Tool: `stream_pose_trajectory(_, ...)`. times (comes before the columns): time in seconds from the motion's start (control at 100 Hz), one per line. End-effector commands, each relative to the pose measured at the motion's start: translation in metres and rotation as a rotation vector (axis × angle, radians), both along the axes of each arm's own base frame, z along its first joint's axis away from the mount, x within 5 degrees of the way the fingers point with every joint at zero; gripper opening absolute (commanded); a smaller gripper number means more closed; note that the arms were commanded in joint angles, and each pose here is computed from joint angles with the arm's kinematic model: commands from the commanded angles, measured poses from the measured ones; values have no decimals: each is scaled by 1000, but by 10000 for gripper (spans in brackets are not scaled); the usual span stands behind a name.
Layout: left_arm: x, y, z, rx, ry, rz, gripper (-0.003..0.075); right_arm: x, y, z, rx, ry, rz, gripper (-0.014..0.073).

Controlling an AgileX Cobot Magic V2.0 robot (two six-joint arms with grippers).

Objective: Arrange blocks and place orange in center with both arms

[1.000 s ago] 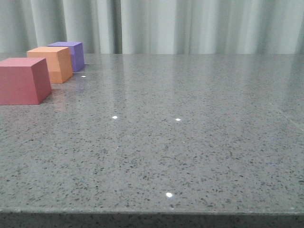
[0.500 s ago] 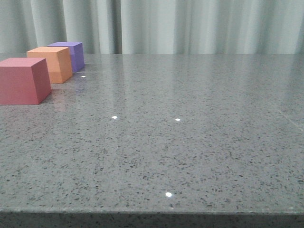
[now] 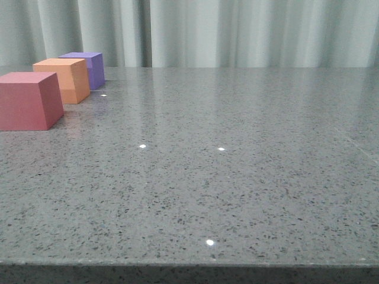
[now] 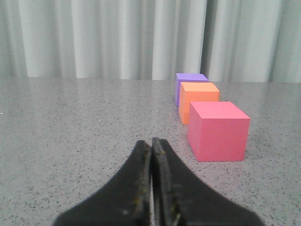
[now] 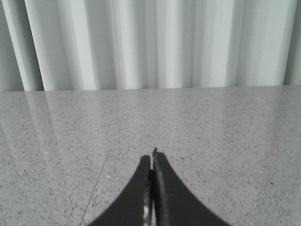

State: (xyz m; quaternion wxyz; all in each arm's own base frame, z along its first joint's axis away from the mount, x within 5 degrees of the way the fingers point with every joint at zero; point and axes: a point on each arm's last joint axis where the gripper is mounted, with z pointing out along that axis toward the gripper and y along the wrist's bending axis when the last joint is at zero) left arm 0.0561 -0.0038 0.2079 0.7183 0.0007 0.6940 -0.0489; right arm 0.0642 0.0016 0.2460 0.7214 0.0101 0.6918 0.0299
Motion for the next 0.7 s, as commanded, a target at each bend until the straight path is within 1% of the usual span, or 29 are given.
stream_pose_trajectory(0.0, -2, 0, -5, -18, -75, -5, -20, -5, 0, 0, -3, -126, 2, -69)
stream_pose_trajectory(0.16, -2, 0, -5, -18, -75, -5, -20, -8, 1, -24, -3, -168, 6, -69)
stream_pose_trajectory(0.33, -2, 0, -5, -18, -75, -5, -20, -11, 0, -22, -2, -193, 6, -69)
stream_pose_trajectory(0.69, -2, 0, -5, -18, -75, -5, -20, -11, 0, -23, -2, -190, 6, -69)
